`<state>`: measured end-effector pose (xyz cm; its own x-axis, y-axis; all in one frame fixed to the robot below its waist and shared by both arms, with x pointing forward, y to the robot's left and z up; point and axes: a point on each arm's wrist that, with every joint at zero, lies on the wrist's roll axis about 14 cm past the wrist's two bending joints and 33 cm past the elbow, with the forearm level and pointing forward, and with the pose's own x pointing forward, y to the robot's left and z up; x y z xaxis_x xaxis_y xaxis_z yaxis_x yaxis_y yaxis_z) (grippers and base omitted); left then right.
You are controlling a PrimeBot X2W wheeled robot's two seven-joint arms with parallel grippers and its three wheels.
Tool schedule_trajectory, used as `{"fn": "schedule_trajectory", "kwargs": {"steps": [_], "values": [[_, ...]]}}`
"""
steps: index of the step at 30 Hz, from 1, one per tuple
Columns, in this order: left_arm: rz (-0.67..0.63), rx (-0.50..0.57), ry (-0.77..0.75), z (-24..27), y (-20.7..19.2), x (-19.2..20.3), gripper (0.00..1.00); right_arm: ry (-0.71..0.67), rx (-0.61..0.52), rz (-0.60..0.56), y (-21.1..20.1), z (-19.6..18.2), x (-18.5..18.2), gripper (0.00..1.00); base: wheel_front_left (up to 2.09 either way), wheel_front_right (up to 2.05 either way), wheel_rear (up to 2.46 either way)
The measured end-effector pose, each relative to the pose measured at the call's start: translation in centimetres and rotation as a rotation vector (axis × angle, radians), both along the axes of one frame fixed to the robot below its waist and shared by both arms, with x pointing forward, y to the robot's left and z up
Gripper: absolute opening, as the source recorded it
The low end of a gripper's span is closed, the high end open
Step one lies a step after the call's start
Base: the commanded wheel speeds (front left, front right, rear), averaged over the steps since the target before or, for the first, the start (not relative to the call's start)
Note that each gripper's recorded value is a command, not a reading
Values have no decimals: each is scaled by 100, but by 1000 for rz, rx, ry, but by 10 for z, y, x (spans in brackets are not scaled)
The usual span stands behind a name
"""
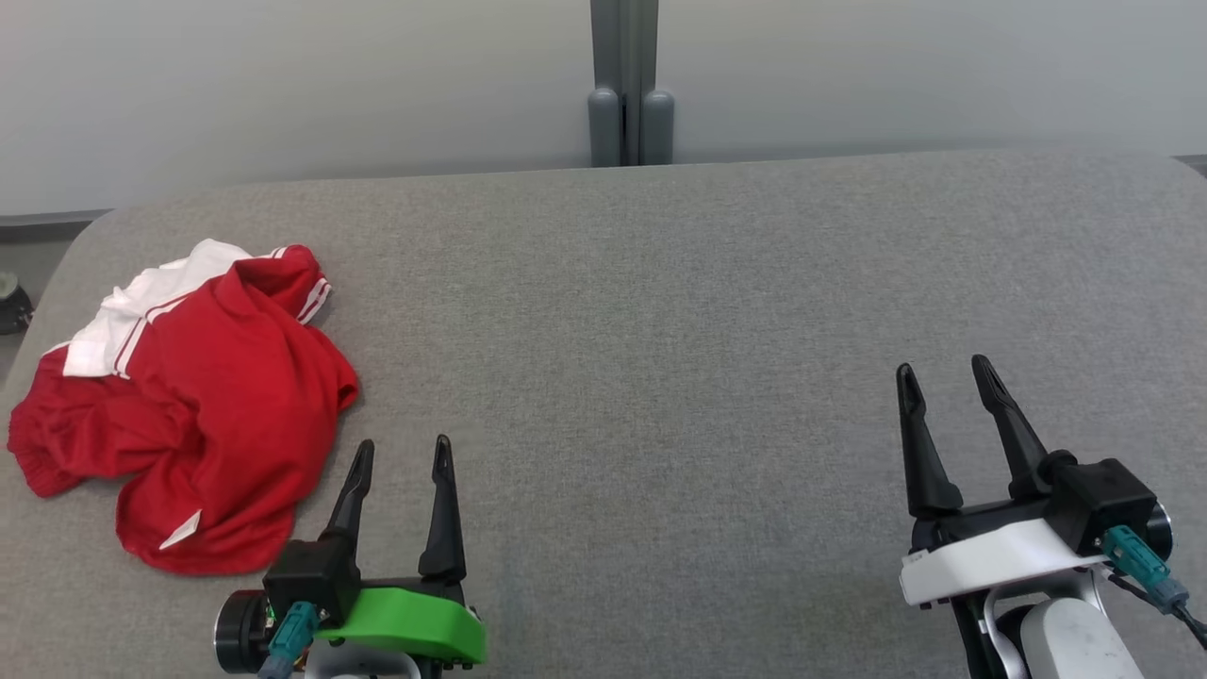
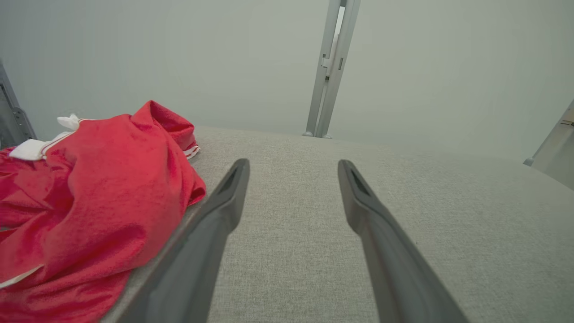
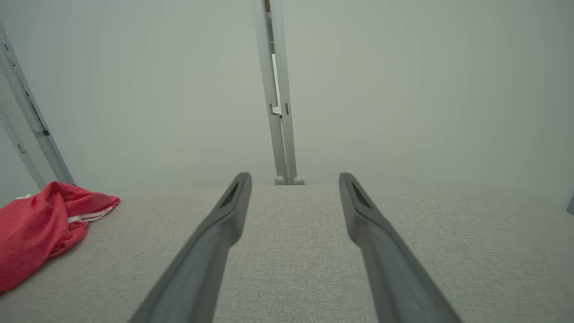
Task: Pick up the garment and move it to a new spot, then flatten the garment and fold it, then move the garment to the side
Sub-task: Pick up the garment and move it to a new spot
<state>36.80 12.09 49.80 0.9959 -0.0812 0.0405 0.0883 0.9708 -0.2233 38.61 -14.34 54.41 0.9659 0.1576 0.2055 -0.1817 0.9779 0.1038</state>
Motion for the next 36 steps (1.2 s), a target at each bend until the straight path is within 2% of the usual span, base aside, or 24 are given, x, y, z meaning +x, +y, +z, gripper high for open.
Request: {"fn": "schedule_trajectory", "kwargs": {"steps": [12,27,36], "values": [[186,33,11,-2,56,-20,100,39,22,213,72,-12,6,100,0,0,0],[471,19,8,2,136,-74,100,74,35,525,178,-21,-1,100,0,0,0],[588,-7,-7,7,165,-103,100,84,41,626,211,-23,-7,100,0,0,0]]}}
